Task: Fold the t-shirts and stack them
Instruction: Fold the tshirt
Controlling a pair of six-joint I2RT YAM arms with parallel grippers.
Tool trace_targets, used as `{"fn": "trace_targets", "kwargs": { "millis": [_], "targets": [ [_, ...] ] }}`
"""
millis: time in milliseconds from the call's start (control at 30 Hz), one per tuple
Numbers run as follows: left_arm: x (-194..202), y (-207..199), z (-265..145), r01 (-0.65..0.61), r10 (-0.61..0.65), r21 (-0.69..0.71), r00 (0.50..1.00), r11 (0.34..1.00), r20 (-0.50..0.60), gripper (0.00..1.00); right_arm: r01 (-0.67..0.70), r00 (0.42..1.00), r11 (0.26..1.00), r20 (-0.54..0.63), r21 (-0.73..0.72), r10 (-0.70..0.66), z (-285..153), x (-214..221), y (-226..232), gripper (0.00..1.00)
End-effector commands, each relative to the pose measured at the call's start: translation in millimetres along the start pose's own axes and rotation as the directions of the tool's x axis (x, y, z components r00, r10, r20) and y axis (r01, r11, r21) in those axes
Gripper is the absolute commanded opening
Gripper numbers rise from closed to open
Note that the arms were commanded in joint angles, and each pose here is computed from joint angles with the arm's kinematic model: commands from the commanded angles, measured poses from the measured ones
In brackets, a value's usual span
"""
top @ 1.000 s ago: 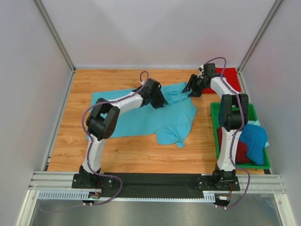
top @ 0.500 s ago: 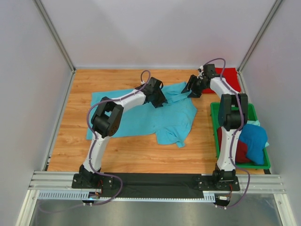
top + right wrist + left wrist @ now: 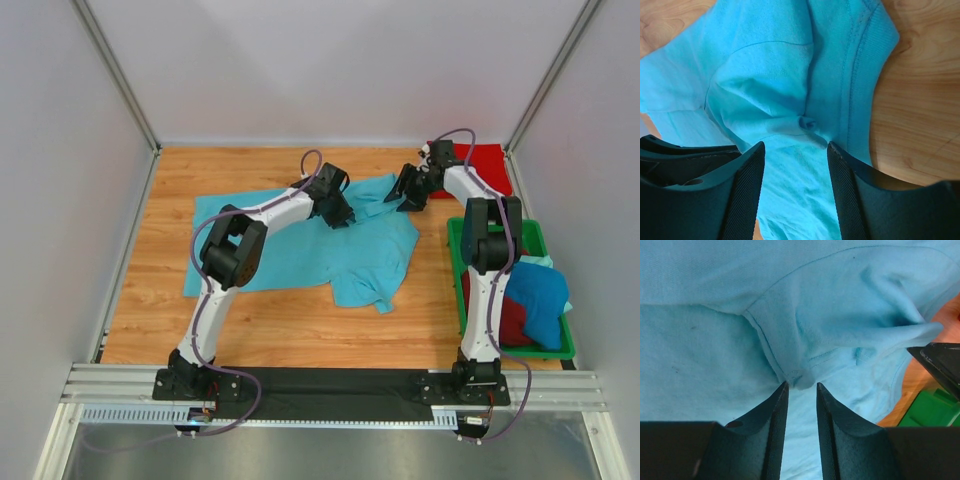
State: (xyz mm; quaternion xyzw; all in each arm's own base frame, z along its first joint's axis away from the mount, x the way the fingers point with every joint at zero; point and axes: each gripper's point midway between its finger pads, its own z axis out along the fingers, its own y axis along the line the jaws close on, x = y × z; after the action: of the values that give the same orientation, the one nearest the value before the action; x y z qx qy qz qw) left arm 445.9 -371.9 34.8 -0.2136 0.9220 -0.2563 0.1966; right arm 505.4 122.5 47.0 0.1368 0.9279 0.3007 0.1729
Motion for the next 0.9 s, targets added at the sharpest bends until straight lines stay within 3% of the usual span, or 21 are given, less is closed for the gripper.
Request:
{"fn": "trace_targets", "kwargs": {
  "millis": [0, 233, 533, 867],
  "targets": [
    [-6.9, -7.3, -0.6, 0.019, -0.019, 0.000, 1.000, 1.000, 0.009, 0.36, 0.036, 0.999, 0.999, 0.042, -0.040, -0.035, -4.4, -17.7, 13.1, 0.54],
    [-8.0, -7.8, 1.3, 0.011, -0.011, -0.002, 1.000, 1.000, 0.011, 0.24, 0.055, 0.998, 0.998, 0.036, -0.030, -0.054, -4.4, -18.3, 10.5, 0.51],
    [-8.4, -7.7, -7.5, -0.034, 0.034, -0.016, 0.999, 0.999, -0.002, 0.00, 0.060, 0.998, 0.998, 0.036, 0.002, -0.060, -1.1, -19.8, 2.3, 0.48],
    [-15.9, -16.4, -17.1, -0.077, 0.077, -0.001, 0.997, 0.997, 0.011, 0.00, 0.068, 0.997, 0.997, 0.041, 0.040, -0.070, -1.1, -21.2, -6.5, 0.41]
  ]
}}
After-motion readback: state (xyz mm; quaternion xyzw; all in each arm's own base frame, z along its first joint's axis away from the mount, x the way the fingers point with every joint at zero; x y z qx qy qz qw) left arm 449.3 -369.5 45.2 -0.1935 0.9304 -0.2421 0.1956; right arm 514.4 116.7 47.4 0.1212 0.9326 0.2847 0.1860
